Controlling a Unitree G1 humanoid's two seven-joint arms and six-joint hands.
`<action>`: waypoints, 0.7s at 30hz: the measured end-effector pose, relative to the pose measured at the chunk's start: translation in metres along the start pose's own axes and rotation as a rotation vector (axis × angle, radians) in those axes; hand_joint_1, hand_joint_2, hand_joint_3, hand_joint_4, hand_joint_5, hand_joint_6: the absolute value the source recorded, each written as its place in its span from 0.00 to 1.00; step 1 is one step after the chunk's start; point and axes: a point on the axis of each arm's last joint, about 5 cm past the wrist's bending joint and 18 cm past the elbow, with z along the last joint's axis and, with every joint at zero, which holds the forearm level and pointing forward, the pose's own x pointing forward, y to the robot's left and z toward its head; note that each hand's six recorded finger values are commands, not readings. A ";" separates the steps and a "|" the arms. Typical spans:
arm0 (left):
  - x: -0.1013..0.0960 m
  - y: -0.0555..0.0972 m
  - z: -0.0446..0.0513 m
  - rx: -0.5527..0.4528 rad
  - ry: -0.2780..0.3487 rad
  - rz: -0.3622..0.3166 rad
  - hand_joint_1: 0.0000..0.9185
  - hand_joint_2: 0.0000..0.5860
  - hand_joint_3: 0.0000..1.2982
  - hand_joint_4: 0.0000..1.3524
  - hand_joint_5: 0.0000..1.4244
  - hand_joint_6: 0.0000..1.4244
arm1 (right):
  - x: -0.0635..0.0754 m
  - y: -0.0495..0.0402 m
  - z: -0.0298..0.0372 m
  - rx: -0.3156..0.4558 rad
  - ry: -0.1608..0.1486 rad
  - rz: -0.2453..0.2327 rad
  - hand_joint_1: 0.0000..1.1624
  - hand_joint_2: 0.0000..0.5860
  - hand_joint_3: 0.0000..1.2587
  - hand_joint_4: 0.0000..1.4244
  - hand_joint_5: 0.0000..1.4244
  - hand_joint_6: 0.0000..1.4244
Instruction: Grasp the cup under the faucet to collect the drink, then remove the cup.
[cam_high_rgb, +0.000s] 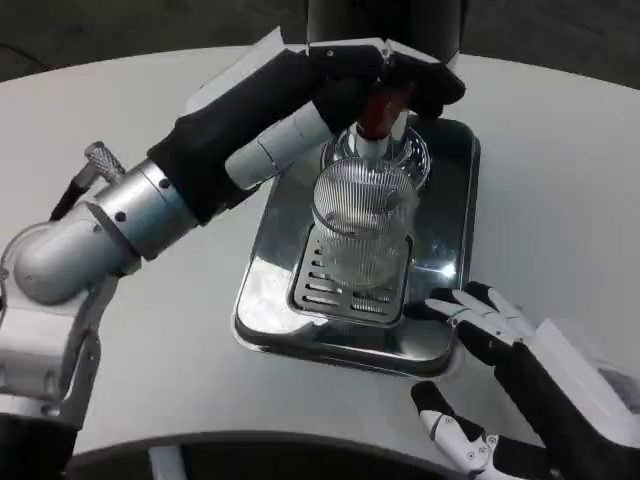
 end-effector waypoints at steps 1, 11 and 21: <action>0.000 0.000 0.0002 0.005 0.000 -0.002 0.00 0.06 0.36 0.25 0.24 0.14 | 0.000 0.0000 0.0000 0.000 0.000 0.000 0.42 0.87 0.16 0.06 0.00 0.00; 0.000 0.000 0.0026 0.066 -0.001 -0.028 0.00 0.07 0.37 0.26 0.24 0.15 | 0.000 0.0008 0.0007 0.010 -0.001 -0.010 0.43 0.88 0.16 0.06 0.00 0.00; 0.000 0.001 0.0034 0.084 -0.001 -0.026 0.00 0.07 0.37 0.26 0.25 0.15 | 0.001 0.0025 0.0014 0.054 0.014 -0.043 0.55 0.55 0.12 0.09 0.05 0.03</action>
